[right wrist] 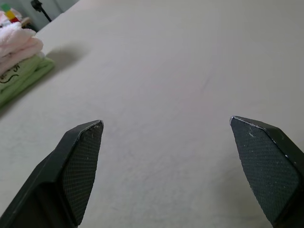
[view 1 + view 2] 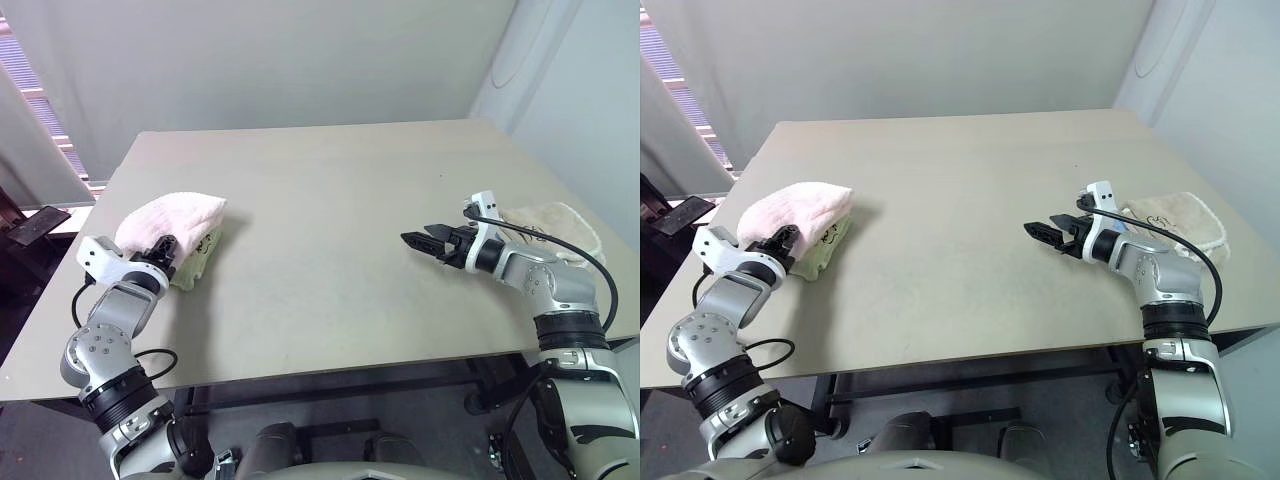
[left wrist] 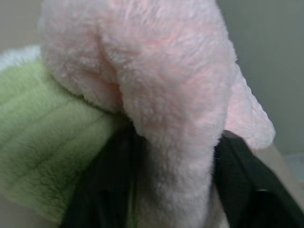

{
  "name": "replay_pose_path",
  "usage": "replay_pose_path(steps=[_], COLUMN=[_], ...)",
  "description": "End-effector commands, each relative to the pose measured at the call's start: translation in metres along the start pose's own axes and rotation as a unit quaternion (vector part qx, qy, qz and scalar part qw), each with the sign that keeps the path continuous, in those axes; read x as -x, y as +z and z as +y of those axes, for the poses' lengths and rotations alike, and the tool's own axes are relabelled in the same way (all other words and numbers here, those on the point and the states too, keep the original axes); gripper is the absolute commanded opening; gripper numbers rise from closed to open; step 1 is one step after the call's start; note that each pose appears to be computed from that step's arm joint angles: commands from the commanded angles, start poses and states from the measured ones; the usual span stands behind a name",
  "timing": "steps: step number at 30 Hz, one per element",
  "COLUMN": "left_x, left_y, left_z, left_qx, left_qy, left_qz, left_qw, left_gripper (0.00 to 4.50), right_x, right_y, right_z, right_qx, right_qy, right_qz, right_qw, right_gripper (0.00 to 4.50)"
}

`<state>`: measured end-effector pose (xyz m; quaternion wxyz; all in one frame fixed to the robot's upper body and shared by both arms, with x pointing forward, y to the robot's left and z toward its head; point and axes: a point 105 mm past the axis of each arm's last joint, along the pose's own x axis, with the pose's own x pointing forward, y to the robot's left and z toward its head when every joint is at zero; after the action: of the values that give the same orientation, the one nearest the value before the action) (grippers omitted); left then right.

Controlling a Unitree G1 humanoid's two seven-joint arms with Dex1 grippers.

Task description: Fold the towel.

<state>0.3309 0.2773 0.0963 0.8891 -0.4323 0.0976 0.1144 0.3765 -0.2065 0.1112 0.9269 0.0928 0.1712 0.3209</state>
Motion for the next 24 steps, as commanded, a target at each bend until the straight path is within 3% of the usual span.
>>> replay_pose_path(steps=[1, 3, 14, 17, 19, 21, 24], left_x=[0.008, 0.012, 0.056, 0.066, 0.070, 0.073, 0.070], left_y=[0.009, 0.007, 0.005, 0.008, 0.008, 0.010, 0.009], left_z=[-0.017, -0.022, -0.043, -0.052, -0.061, -0.079, -0.093], left_qx=[-0.010, -0.015, -0.018, -0.083, -0.180, -0.292, -0.337], left_qy=[-0.036, -0.050, -0.082, -0.115, -0.147, -0.208, -0.274], left_qz=[-0.017, -0.013, -0.027, -0.035, -0.039, -0.063, -0.067], left_qw=[0.999, 0.999, 0.996, 0.989, 0.972, 0.931, 0.898], left_gripper=[3.84, 4.46, 4.46, 4.46, 4.46, 4.46, 4.46], right_x=[-0.002, -0.003, -0.007, -0.009, -0.010, -0.011, -0.009], right_y=[0.018, 0.017, 0.027, 0.028, 0.032, 0.035, 0.042], right_z=[0.004, 0.005, 0.015, 0.017, 0.018, 0.020, 0.023], right_qx=[0.033, 0.036, 0.049, 0.051, 0.055, 0.070, 0.097], right_qy=[0.008, 0.013, 0.052, 0.057, 0.058, 0.059, 0.052], right_qz=[-0.023, -0.021, -0.020, -0.023, -0.037, -0.053, -0.098], right_qw=[0.999, 0.999, 0.997, 0.997, 0.996, 0.994, 0.989], right_gripper=[4.50, 4.50, 4.50, 4.50, 4.50, 4.50, 4.50])
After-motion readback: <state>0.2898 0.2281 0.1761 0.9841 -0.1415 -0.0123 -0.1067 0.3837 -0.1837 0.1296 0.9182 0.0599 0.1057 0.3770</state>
